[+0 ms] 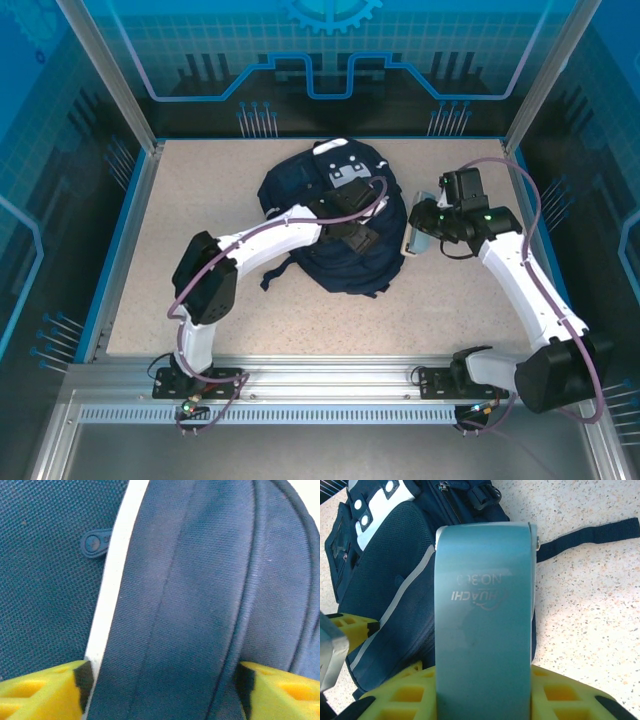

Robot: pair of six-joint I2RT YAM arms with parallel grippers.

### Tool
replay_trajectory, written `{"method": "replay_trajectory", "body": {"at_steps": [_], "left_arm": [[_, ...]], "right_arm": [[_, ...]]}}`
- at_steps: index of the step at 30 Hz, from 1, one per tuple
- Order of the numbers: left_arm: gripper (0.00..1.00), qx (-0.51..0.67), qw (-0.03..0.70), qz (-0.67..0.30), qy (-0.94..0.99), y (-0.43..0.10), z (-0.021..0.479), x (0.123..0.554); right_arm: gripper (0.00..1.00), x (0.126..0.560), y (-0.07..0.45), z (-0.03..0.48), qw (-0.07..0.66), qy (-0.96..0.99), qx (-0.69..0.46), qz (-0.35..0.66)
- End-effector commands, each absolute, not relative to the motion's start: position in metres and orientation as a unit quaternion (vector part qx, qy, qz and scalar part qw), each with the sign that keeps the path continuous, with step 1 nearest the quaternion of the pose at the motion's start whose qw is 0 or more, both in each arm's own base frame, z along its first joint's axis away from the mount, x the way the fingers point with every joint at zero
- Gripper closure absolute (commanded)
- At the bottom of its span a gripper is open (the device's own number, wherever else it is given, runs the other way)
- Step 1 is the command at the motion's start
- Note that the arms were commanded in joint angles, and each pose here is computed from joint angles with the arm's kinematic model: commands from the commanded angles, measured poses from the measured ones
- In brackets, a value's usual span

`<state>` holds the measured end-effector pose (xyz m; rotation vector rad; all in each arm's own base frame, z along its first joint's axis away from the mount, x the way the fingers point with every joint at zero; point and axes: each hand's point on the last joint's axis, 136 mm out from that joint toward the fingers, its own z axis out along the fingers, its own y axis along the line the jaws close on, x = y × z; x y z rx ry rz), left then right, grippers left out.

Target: Pack the student bag

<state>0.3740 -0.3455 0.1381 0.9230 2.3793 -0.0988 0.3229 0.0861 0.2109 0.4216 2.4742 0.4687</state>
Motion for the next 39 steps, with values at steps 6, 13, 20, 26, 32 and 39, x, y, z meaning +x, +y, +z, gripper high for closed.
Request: {"method": "replay_trajectory", "body": {"at_steps": [6,13,20,26,32,39], "left_arm": [[0.52,0.336,0.286,-0.007,0.898,-0.330,0.158,0.383],[0.60,0.305,0.310,-0.074,0.897,-0.325,0.190,0.387],[0.72,0.289,0.325,-0.082,0.897,-0.317,0.195,0.394],[0.86,0.279,0.360,-0.087,0.886,-0.318,0.206,0.402],[0.97,0.264,0.419,-0.120,0.860,-0.322,0.239,0.402],[1.00,0.239,0.483,-0.168,0.825,-0.323,0.283,0.396]], "right_arm": [[0.78,0.327,0.088,0.227,0.313,0.912,0.162,0.210],[0.78,0.331,0.107,0.231,0.298,0.896,0.151,0.291],[0.77,0.328,0.123,0.230,0.271,0.886,0.148,0.347],[0.77,0.326,0.146,0.220,0.214,0.872,0.150,0.413],[0.77,0.333,0.165,0.213,0.174,0.859,0.155,0.456],[0.77,0.348,0.183,0.208,0.151,0.849,0.164,0.478]]}}
